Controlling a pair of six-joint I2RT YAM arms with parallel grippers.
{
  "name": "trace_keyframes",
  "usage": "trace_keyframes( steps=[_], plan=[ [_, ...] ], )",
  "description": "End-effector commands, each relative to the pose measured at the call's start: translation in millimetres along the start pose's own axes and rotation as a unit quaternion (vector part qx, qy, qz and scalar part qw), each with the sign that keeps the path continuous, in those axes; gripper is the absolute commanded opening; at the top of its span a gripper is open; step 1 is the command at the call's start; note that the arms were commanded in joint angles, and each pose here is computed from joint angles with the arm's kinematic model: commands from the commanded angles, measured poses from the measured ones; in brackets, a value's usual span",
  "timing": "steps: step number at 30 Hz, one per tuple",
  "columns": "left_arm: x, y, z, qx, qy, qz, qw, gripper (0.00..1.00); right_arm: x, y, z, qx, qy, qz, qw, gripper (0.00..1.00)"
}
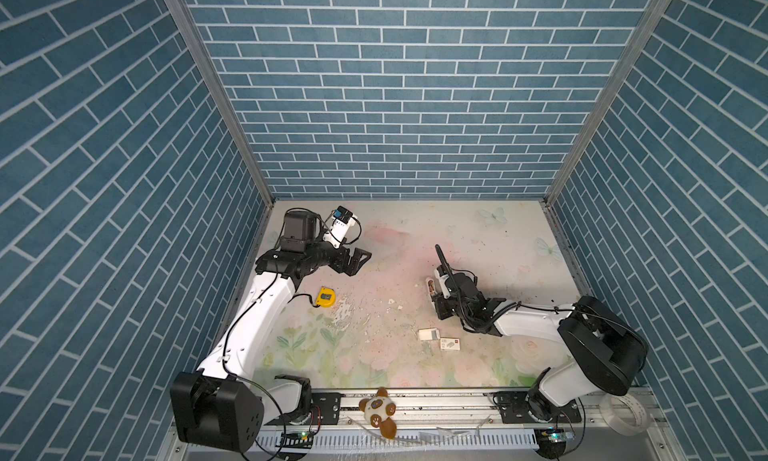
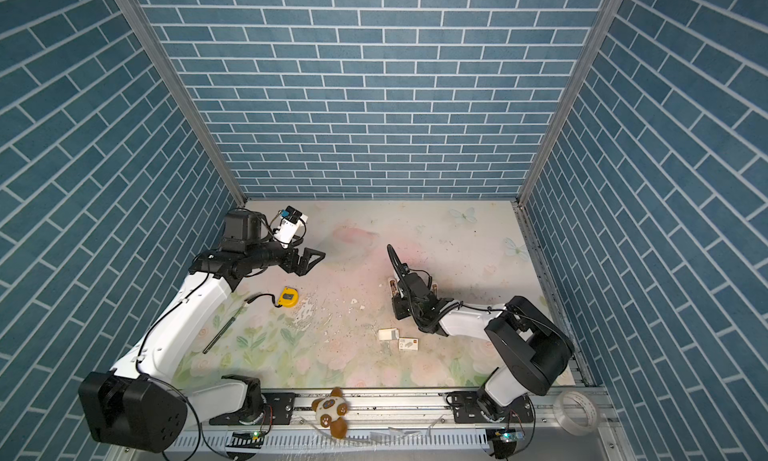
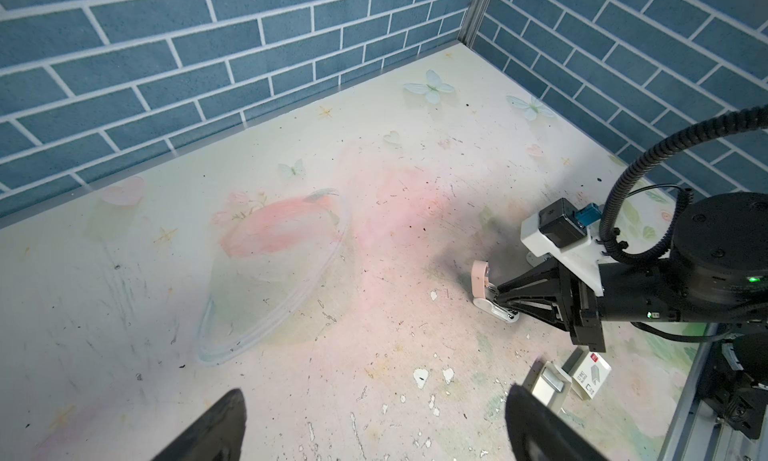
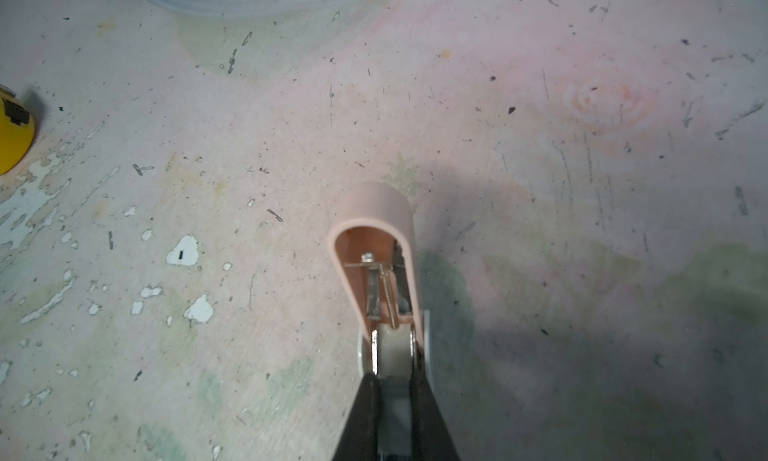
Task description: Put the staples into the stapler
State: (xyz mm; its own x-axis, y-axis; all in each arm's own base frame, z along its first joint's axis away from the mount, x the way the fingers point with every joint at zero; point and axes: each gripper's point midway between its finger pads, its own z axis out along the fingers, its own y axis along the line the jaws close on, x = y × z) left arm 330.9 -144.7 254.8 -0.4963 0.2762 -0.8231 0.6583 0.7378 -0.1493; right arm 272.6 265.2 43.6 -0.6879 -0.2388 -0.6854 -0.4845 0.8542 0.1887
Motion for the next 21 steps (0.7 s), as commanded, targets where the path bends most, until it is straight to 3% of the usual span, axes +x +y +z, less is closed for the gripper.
trace_keyframes(
  steps=[1, 21],
  plan=[
    [2.7, -0.4, -0.6, 0.004, -0.001, 0.003, 1.0, 0.98, 11.7, -9.1, 1.9, 0.015, 0.011, 0.003, 1.0, 0.07],
    [4.7, -0.7, -0.1, 0.004, -0.002, 0.003, 1.0, 0.98, 19.5, -11.1, -2.8, 0.014, 0.015, 0.015, 1.0, 0.09]
  ],
)
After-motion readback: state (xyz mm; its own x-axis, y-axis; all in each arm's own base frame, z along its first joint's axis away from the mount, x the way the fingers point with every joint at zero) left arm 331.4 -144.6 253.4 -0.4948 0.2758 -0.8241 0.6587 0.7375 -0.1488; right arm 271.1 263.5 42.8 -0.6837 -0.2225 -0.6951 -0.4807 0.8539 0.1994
